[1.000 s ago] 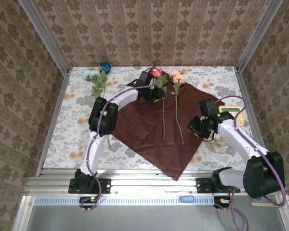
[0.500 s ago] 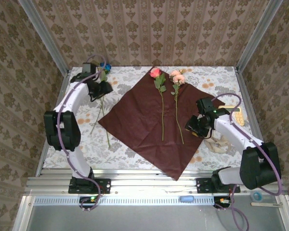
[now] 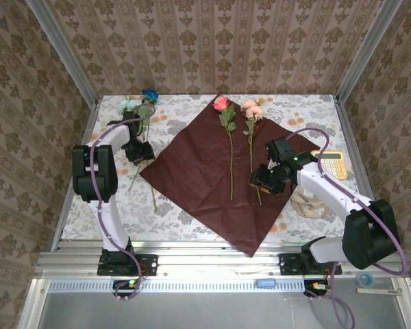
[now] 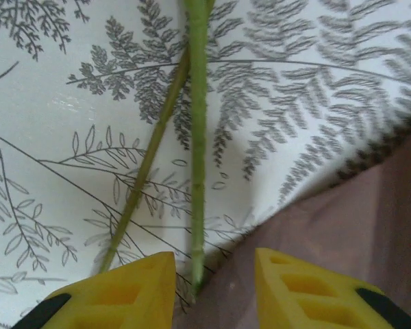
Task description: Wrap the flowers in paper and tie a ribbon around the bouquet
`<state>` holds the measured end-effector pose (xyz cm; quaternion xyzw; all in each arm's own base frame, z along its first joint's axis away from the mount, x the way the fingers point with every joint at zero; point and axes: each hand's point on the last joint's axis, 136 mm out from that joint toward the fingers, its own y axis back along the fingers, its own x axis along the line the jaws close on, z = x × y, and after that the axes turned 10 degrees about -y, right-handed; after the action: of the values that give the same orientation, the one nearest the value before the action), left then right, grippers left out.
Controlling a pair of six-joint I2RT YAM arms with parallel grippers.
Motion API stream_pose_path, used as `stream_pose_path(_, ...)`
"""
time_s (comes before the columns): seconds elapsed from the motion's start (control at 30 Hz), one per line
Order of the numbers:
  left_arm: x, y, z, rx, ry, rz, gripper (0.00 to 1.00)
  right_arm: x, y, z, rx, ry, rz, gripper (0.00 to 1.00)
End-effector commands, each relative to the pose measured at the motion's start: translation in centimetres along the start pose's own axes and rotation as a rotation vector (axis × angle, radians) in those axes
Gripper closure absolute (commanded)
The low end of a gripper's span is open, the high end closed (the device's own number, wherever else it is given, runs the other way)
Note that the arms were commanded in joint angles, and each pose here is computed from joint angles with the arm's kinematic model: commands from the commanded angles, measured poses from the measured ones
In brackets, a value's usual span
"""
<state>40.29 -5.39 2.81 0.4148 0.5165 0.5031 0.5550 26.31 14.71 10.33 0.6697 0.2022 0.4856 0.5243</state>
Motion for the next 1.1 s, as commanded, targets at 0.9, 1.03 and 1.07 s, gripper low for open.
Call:
stream_pose_path(0.9, 0.2, 14.3, -0.2, -0.291, -0.131, 0.189, 1.00, -11.1, -5.5, 2.3, 0.020, -0.198, -0.422, 0.72)
stream_pose_path(1.03, -7.9, 16.6, -0.3, -0.383, -0.210, -0.093, 1.00, -11.0, -5.4, 2.1, 0.019, -0.200, -0.418, 0.72)
stream_pose_path(1.07, -11.0, 16.7, -0.5, -0.391, -0.256, -0.183, 1.00, -11.1, -5.4, 2.0, 0.024, -0.201, -0.418, 0.72)
